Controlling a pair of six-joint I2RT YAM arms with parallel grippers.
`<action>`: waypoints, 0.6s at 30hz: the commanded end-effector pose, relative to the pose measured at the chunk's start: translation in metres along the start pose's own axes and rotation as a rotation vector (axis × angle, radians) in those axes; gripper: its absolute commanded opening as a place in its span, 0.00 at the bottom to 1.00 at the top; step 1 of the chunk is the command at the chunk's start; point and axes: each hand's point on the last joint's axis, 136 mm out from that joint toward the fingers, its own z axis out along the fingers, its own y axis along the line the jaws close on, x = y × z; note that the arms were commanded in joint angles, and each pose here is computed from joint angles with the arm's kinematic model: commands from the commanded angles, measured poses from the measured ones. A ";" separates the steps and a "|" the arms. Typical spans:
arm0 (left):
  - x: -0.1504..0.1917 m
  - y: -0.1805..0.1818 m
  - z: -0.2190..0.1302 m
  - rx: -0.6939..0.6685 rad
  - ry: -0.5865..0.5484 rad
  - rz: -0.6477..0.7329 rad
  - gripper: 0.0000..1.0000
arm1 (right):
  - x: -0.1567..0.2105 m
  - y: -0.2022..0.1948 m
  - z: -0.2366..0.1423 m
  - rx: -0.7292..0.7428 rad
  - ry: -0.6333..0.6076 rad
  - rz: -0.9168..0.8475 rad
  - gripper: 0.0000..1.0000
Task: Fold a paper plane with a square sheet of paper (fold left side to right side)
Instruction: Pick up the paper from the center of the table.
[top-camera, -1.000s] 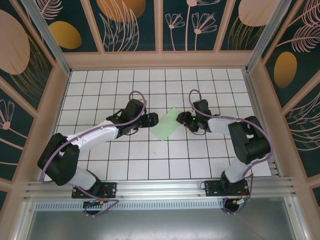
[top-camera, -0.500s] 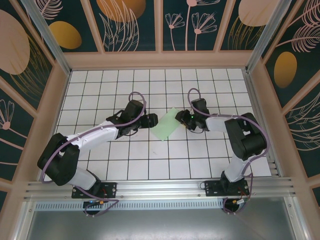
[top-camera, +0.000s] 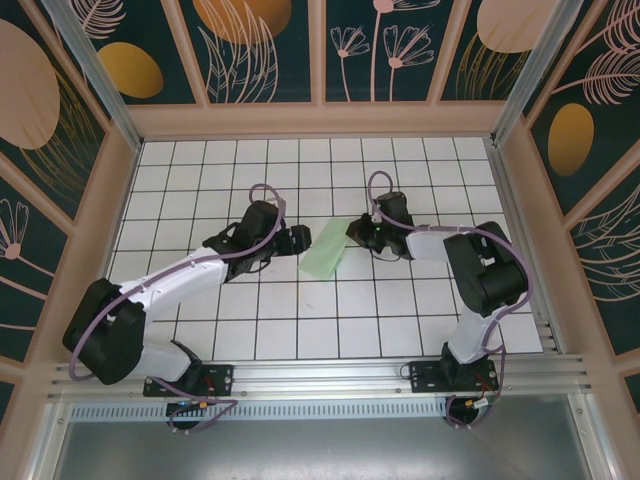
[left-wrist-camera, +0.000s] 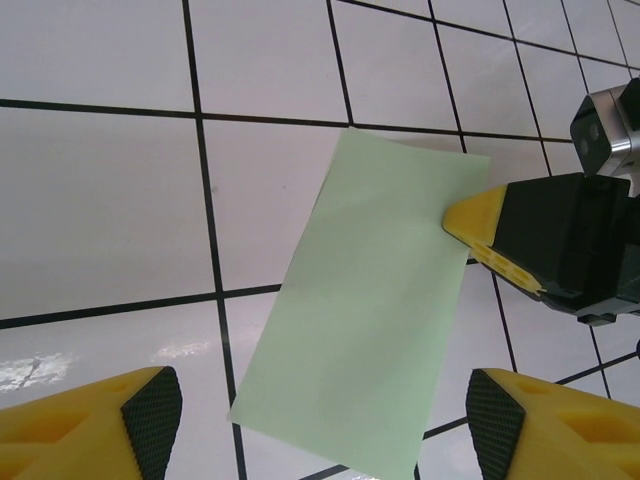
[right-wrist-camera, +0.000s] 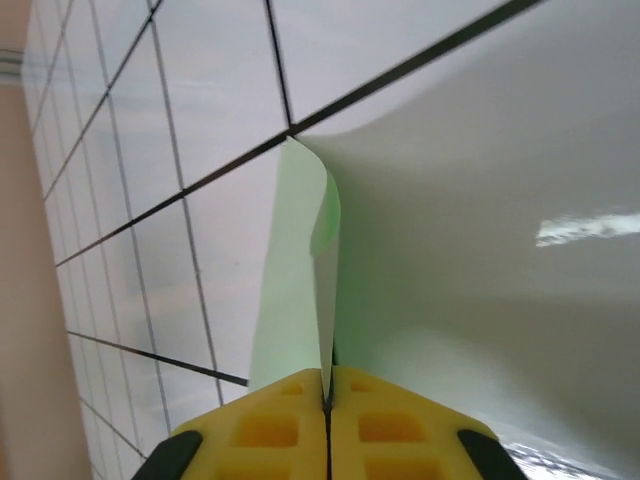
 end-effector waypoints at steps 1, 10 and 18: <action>-0.004 0.007 -0.013 0.000 -0.034 -0.014 0.78 | 0.001 0.027 -0.002 -0.101 0.041 -0.117 0.05; -0.027 -0.032 -0.069 0.332 -0.182 -0.030 0.92 | 0.023 0.095 -0.065 -0.401 0.125 -0.402 0.01; -0.036 -0.068 -0.098 0.547 -0.229 -0.009 0.99 | 0.028 0.125 -0.107 -0.580 0.127 -0.485 0.00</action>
